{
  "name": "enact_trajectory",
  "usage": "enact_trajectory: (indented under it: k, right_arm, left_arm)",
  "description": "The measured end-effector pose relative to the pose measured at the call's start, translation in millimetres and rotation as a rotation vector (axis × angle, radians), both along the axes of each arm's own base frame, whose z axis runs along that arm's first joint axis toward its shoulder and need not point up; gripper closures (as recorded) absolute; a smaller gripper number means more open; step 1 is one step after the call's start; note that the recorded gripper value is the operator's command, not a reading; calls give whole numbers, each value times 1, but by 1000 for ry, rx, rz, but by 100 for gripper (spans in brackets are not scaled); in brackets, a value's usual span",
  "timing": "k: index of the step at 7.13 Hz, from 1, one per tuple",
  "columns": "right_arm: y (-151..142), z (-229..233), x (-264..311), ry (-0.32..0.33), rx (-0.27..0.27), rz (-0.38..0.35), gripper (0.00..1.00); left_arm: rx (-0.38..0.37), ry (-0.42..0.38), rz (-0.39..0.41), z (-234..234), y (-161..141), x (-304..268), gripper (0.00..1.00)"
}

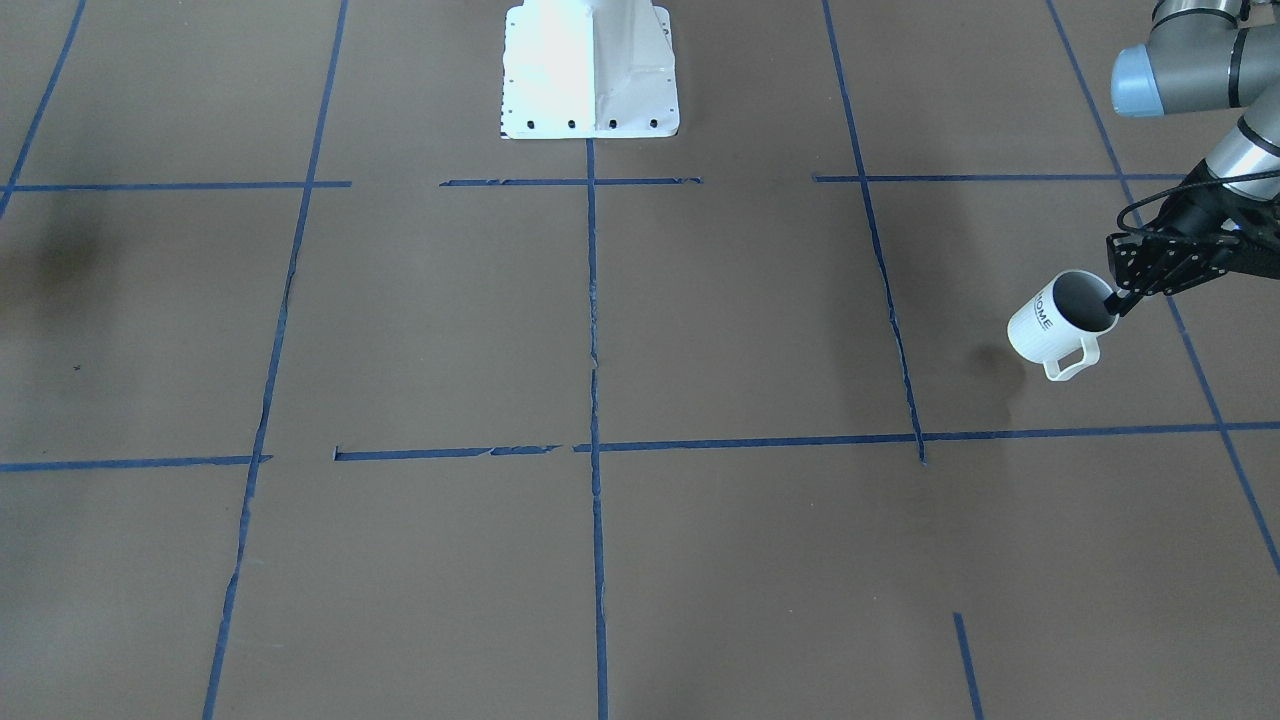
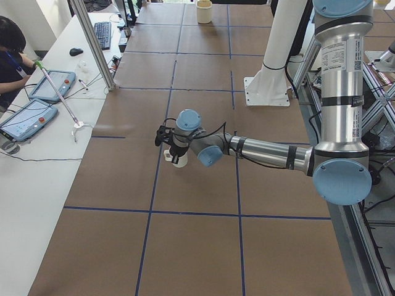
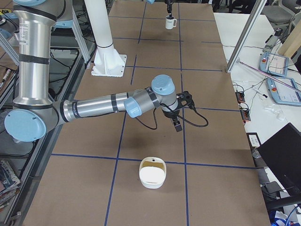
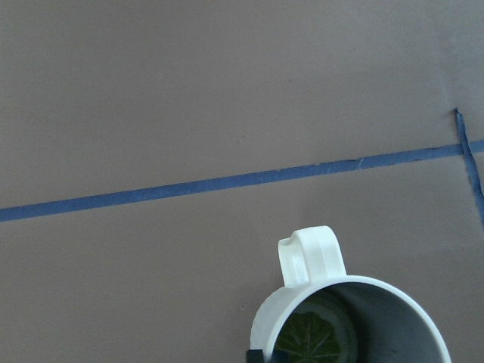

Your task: Left arm hands cup to right arm to dump lemon

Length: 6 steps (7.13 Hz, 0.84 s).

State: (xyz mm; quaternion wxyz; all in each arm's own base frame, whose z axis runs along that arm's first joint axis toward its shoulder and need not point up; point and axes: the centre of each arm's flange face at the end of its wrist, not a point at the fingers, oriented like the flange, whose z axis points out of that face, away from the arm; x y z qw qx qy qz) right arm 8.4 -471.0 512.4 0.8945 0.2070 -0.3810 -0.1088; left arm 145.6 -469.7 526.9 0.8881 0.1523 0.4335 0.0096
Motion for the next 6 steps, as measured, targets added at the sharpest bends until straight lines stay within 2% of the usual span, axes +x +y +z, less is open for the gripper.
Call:
enact_trajectory:
  k: [1,3,5,6]
  right_arm:
    - [-11,-18,-12,-9,79,-22,1]
    - [-39,-62,-70,-54,317,-123,1]
    - [-65,-129,-169,-126,514,-269,2]
    - [-68,-166,-220,-151,581,-310,2]
  left_arm:
    - [-39,16,-34,-29,-12,4,100]
    - [-128,79,-108,-113,-45,29,100]
    - [-230,158,-135,-203,-65,97,100]
    - [-277,178,-152,-241,-67,131,100]
